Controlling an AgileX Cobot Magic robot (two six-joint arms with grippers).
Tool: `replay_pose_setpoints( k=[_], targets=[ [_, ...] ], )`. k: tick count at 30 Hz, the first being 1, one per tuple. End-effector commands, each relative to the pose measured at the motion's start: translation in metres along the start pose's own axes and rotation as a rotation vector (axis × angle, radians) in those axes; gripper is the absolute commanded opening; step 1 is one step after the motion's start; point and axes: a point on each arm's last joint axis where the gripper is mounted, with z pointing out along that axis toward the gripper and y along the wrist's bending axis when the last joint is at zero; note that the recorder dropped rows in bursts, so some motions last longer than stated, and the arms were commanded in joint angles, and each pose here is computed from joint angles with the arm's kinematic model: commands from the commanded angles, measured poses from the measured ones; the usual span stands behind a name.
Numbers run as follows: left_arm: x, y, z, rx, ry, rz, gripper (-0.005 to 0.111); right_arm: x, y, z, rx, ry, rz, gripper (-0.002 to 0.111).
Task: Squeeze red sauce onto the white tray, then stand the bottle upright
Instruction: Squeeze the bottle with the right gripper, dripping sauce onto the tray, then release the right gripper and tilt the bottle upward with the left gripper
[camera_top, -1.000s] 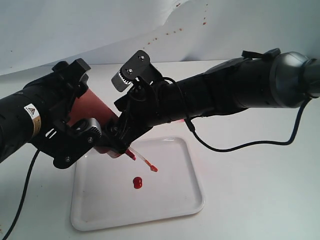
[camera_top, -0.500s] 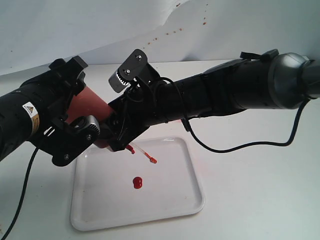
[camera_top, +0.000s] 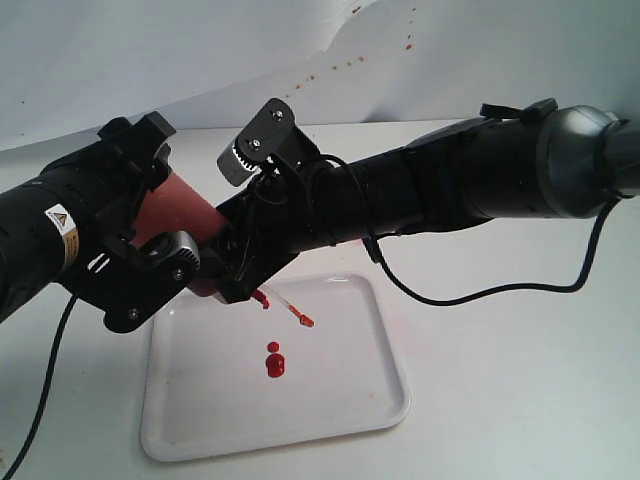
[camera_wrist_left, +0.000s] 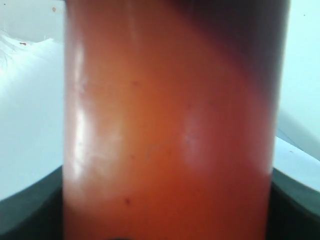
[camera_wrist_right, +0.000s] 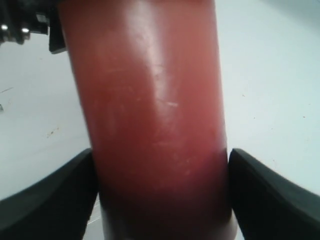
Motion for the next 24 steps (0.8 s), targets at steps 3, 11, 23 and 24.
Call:
replay_pose_setpoints(
  k=[3,11,23,24],
  targets=[
    [0.0049,0.0052,-0.0028,-0.021,0.028,-0.020,0.000,-0.0038,-0.0026,-0.0019,0.019,-0.017,0.010,0.041],
    [0.0052,0.0051,-0.0028,-0.020,0.031,-0.020,0.000,-0.0028,-0.0057,-0.0020,0.053,-0.006,0.010,0.077],
    [0.0132,0.0025,-0.0034,0.007,0.119,-0.021,0.000,-0.0029,-0.0071,-0.0026,0.072,-0.002,0.039,0.096],
    [0.0132,0.0025,-0.0034,0.007,0.119,-0.021,0.000,-0.0047,-0.0064,-0.0038,0.070,-0.008,0.039,0.096]
  ],
)
